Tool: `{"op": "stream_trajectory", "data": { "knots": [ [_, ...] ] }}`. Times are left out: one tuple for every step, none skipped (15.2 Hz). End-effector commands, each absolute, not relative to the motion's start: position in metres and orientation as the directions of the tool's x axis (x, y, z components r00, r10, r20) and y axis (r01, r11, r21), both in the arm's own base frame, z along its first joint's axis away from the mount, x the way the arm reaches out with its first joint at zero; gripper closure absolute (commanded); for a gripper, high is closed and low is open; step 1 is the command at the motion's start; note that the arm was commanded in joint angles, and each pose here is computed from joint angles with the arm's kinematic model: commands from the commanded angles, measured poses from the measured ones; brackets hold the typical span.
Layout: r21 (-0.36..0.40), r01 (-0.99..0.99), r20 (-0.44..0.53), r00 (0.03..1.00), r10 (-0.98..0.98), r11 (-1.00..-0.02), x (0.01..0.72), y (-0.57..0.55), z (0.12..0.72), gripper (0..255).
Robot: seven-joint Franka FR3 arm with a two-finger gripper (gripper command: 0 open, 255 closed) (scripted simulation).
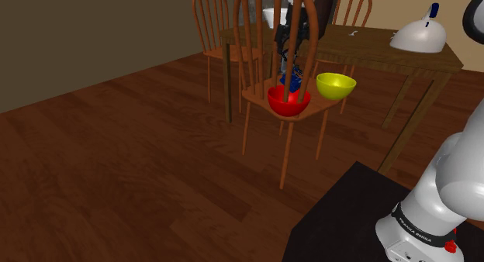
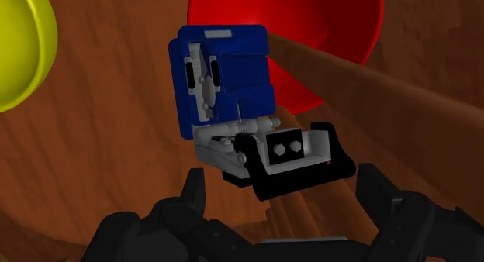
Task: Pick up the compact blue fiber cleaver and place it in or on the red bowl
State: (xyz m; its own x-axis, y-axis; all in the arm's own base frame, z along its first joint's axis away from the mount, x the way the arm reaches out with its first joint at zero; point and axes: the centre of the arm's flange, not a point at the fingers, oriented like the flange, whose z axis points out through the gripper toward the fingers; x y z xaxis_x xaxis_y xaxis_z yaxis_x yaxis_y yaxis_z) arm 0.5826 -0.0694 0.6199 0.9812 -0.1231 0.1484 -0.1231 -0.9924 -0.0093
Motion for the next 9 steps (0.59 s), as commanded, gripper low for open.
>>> {"op": "stream_trajectory", "data": {
  "knots": [
    [-0.012, -0.075, 0.048, 0.996, -0.076, -0.997, 0.589, -0.040, 0.595, 0],
    [-0.010, -0.075, 0.048, 0.996, -0.076, -0.997, 0.579, -0.036, 0.594, 0],
    [-0.012, -0.077, 0.047, 0.996, -0.077, -0.997, 0.586, -0.047, 0.593, 0],
    [-0.012, -0.077, 0.047, 0.996, -0.077, -0.997, 0.585, -0.047, 0.606, 0],
    [-0.012, -0.077, 0.047, 0.996, -0.077, -0.997, 0.585, -0.047, 0.619, 0],
    [-0.012, -0.077, 0.047, 0.996, -0.077, -0.997, 0.584, -0.047, 0.633, 0],
    [-0.012, -0.077, 0.047, 0.996, -0.077, -0.997, 0.584, -0.047, 0.643, 0],
    [-0.012, -0.077, 0.047, 0.996, -0.077, -0.997, 0.584, -0.047, 0.643, 0],
    [-0.012, -0.077, 0.047, 0.996, -0.077, -0.997, 0.584, -0.047, 0.643, 0]
  ]
}}
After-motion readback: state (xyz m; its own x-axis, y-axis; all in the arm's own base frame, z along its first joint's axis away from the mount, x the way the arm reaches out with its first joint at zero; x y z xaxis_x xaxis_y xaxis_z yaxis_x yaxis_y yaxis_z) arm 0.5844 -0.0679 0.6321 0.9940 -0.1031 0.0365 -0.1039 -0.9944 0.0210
